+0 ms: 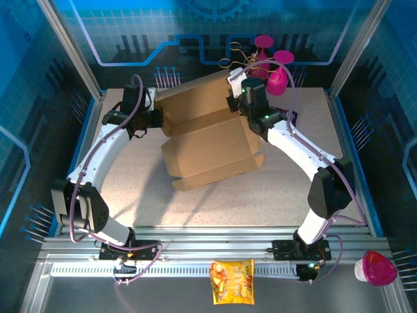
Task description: Fold the paper box
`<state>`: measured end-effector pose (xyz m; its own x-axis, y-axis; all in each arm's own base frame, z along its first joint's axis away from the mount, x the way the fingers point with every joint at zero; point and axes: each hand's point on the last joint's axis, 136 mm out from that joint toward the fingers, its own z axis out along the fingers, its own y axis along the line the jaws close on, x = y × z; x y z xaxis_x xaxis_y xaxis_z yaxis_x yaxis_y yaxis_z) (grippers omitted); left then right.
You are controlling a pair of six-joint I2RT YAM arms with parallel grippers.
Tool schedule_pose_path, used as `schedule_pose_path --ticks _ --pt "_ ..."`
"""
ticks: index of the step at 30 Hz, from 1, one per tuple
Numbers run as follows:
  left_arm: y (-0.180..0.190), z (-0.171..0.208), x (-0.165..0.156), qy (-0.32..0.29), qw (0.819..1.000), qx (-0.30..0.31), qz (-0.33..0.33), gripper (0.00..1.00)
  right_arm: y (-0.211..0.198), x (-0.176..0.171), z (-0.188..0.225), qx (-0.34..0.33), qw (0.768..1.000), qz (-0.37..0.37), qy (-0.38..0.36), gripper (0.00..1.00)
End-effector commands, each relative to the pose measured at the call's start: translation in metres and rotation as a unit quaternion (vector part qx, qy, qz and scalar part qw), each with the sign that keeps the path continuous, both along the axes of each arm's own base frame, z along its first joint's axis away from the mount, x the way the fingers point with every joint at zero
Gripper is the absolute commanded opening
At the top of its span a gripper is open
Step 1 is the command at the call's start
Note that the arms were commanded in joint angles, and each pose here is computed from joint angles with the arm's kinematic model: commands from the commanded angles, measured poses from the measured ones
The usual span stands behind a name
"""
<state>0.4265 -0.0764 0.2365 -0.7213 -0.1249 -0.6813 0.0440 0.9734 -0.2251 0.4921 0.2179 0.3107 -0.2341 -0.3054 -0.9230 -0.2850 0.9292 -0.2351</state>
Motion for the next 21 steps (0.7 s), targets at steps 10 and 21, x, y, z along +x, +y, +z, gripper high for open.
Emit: schedule_pose_path --ticks 10,21 --pt "-0.004 0.012 0.002 0.008 1.000 0.009 0.020 0.00 -0.038 -0.002 0.001 -0.070 0.979 -0.188 0.021 0.00" --pt "-0.004 0.016 -0.005 0.036 0.999 0.002 0.028 0.00 -0.021 -0.005 0.010 0.073 0.994 0.005 0.077 0.15"
